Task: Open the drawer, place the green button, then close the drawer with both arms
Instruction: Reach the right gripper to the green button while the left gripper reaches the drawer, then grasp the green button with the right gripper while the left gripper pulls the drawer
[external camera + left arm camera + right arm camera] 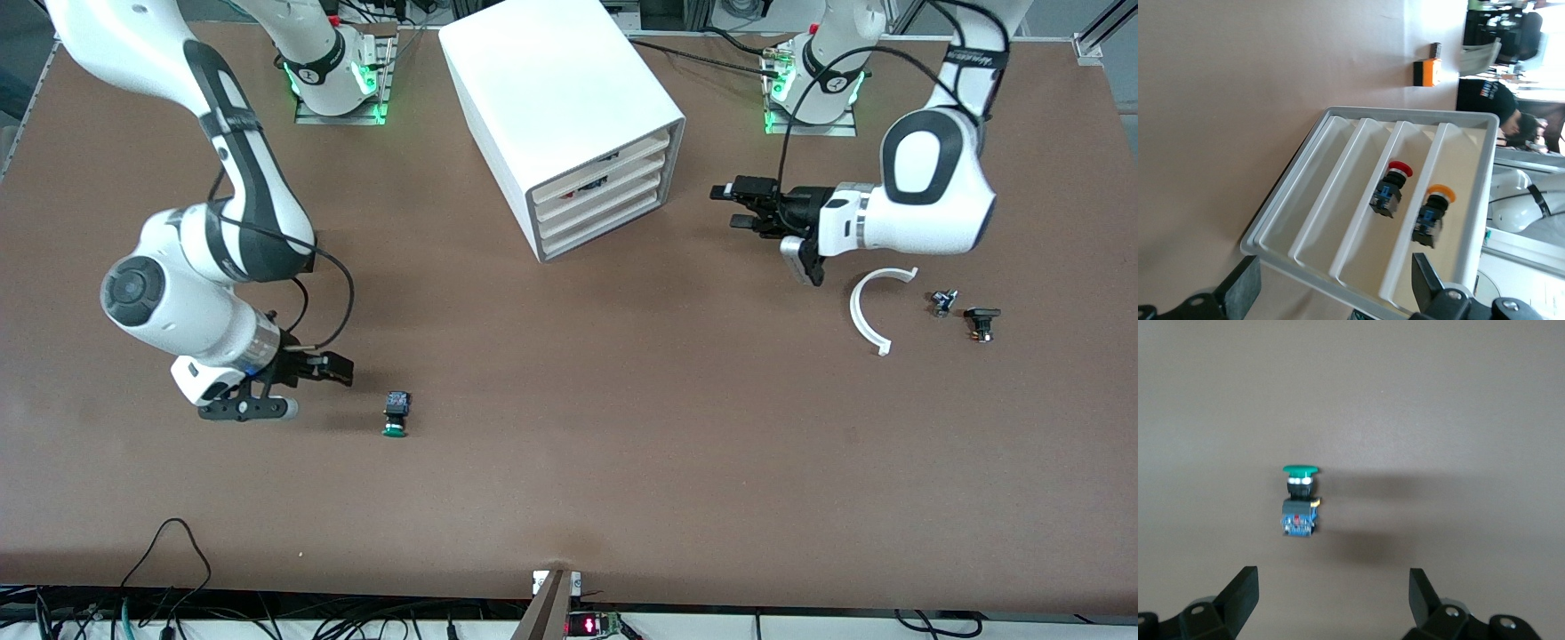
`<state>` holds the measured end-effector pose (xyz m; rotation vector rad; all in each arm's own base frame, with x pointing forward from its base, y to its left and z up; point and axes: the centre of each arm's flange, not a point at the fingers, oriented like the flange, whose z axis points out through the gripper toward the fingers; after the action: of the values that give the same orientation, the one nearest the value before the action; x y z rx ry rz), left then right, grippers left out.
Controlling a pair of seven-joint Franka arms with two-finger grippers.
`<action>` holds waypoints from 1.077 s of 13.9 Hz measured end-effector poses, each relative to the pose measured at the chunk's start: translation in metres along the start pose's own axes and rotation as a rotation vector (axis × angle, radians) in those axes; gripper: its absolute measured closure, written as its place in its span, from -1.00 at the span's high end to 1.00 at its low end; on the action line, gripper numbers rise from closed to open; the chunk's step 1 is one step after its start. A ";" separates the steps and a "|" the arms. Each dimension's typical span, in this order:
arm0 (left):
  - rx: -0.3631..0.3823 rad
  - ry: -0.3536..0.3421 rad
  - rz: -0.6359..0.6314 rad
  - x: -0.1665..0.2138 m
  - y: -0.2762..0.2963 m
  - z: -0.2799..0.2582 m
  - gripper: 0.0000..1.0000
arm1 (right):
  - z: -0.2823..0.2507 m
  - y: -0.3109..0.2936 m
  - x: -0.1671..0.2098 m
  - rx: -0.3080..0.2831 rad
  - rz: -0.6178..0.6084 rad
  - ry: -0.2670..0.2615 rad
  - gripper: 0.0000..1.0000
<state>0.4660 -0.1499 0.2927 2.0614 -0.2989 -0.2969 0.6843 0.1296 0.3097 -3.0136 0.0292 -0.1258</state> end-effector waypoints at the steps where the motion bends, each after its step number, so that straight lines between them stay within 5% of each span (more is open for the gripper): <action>1: -0.050 0.015 0.025 0.000 -0.017 0.013 0.98 | 0.017 -0.001 0.002 0.004 0.020 0.017 1.00; 5: -0.214 0.057 0.077 -0.004 -0.073 0.075 0.93 | 0.080 -0.019 -0.001 0.021 0.050 0.075 1.00; 9: -0.247 0.038 0.087 -0.012 -0.088 0.106 0.89 | 0.117 -0.032 -0.007 0.030 0.044 0.100 1.00; 15: -0.297 0.024 0.110 -0.026 -0.106 0.150 0.11 | 0.132 -0.043 -0.013 0.033 0.033 0.099 0.93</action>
<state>0.4019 -0.2126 0.1306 1.7483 -0.3312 -0.2338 0.6831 0.1891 0.1834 -2.9698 0.0856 -0.2688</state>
